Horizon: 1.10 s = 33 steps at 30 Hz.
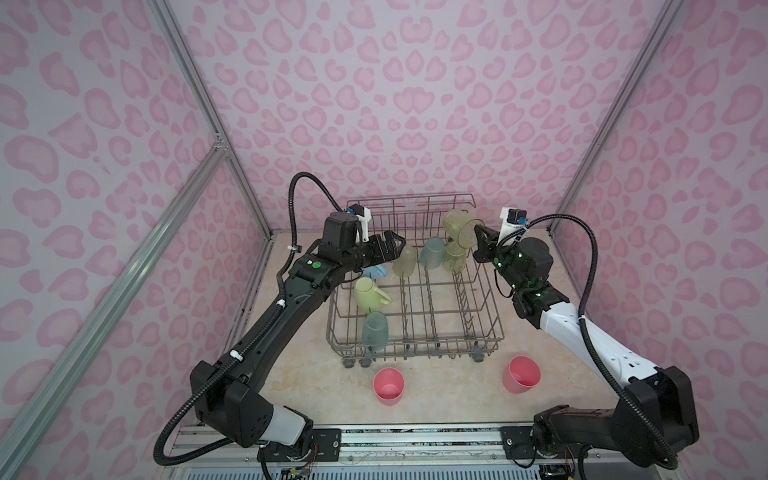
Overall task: Load the cups into the dish rack
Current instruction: 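Bring the green cup toward the left gripper while the left reaches to grasp it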
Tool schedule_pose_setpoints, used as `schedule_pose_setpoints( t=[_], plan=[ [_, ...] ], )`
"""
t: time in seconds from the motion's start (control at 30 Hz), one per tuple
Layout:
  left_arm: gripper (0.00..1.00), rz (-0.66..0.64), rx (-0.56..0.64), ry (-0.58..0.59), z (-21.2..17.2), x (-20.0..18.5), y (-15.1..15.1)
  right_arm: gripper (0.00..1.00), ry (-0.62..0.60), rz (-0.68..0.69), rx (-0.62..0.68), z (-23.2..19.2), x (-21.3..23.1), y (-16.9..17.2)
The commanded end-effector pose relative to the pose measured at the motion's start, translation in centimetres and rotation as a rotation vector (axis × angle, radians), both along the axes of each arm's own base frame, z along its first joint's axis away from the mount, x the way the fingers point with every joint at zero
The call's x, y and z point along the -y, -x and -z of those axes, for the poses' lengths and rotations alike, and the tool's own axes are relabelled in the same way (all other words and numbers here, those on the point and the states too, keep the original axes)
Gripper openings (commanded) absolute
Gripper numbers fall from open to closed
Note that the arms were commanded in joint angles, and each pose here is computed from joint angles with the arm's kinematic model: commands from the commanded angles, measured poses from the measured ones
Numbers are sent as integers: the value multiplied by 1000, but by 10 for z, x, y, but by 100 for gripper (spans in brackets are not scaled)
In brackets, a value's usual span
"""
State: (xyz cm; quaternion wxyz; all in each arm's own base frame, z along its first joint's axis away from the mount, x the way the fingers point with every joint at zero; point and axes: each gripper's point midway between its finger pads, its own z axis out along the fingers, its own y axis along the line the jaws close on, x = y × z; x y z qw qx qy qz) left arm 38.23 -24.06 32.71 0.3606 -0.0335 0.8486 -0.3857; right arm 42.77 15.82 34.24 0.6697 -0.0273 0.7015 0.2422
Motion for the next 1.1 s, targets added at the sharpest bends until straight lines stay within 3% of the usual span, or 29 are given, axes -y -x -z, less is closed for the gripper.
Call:
schedule_pose_setpoints(
  t=[0.0, 0.5, 1.07],
  plan=[
    [97, -20, -118, 180, -14, 12, -1, 0, 2, -99, 142, -21, -23, 8],
    [98, -95, -397, 426, -7, 37, -29, 0, -20, -299, 214, 1, -78, 20],
    [100, -71, -450, 522, -7, 57, -37, 0, 7, -389, 205, 9, -108, 16]
  ],
)
